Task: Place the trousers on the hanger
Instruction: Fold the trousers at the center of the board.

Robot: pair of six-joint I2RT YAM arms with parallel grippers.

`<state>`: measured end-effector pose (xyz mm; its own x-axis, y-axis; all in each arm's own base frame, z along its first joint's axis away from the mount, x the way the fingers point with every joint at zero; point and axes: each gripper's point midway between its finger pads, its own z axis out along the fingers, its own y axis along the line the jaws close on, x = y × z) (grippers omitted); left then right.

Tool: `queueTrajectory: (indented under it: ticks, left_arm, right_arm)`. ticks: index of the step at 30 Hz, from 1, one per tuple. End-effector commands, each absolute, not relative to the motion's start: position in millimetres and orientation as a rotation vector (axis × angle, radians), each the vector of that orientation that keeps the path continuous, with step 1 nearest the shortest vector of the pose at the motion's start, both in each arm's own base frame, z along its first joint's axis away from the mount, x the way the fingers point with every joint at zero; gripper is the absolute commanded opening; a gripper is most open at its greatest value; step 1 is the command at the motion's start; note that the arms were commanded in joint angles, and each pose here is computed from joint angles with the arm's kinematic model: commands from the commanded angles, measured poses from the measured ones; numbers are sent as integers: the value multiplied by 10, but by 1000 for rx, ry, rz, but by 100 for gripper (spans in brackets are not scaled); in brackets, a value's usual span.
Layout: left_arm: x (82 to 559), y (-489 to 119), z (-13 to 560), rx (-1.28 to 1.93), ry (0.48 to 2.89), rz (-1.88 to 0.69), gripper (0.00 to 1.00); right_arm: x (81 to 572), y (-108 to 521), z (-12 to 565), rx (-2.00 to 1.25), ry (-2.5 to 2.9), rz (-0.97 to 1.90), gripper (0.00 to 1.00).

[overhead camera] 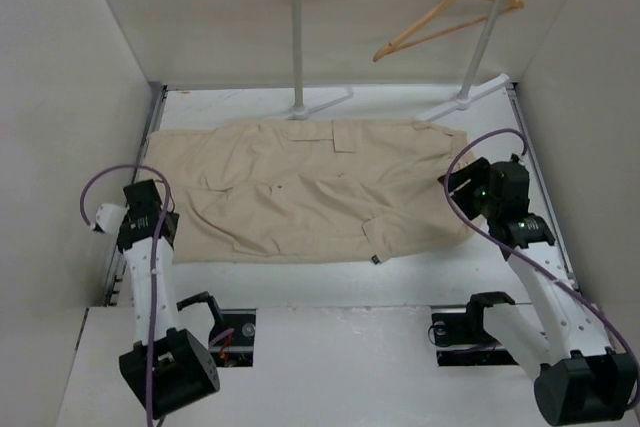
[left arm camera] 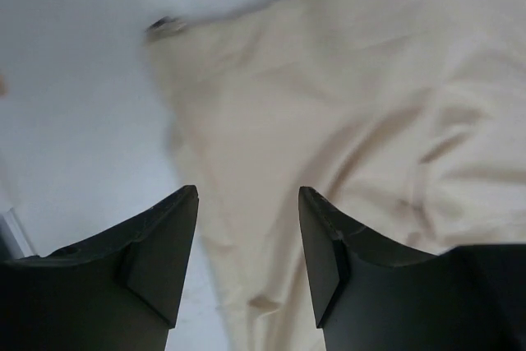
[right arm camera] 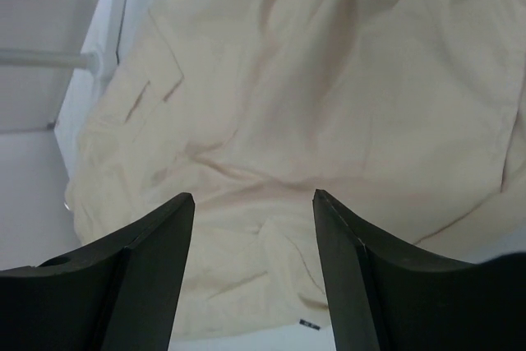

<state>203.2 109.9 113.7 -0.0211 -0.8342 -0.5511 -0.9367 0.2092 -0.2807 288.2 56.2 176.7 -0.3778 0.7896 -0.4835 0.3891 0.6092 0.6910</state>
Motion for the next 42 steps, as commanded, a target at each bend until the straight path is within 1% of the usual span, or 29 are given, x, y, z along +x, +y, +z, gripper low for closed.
queueTrajectory:
  ticks: [1,4,7,11,14,15,19,20,21,23,25,29,33,38,41,42]
  left_arm:
    - [1464,924,556,-1884,1967,260,50]
    - [1437,995,447,-1957,1909,240,54]
    - [1614,1134,435,-1926,1829,199,55]
    - [1814,1205,377,-1918,1805,147,55]
    - [1781,1292,256,-1958,1797,190,50]
    - [1775,1323,223,-1976,1786,191,45]
    - [1789,1358,262,-1984,1776,193,12]
    - [1761,1338,304,-1981,1778,213,8]
    - [1749,1329,363,-1984,1753,239,6]
    - [1803,1313,470,-1940,1747,271,6]
    - [1895,1307,544,-1889,1781,303,5]
    - [2062,1304,607,-1865,1797,274,3]
    - [2152,1296,632,-1865,1810,256,2]
    - [2181,1291,656,-1871,1814,256,1]
    - [2130,1280,671,-1886,1821,264,0]
    - [2103,1280,672,-1894,1822,269,0]
  right_arm:
    - [2737,740,1643,901,2053,662,65]
    - [2642,822,1561,866,2101,677,67]
    - [2578,887,1524,826,2138,698,70]
    - [2494,915,1470,805,2172,694,74]
    - [2457,861,1442,820,2169,660,74]
    - [2450,819,1414,840,2168,643,73]
    - [2440,396,1219,1048,2121,465,63]
    - [2422,311,1162,1100,2115,425,63]
    - [2403,184,1096,1170,2100,371,62]
    - [2362,-49,999,1280,2061,273,60]
    - [2329,-284,950,1366,2004,180,60]
    - [2359,-695,855,1472,1936,28,59]
    - [2604,-831,766,1488,1949,12,58]
    - [2792,-875,527,1494,1996,-9,58]
    - [2896,-858,433,1485,1992,24,50]
    - [2934,-839,425,1481,1988,48,45]
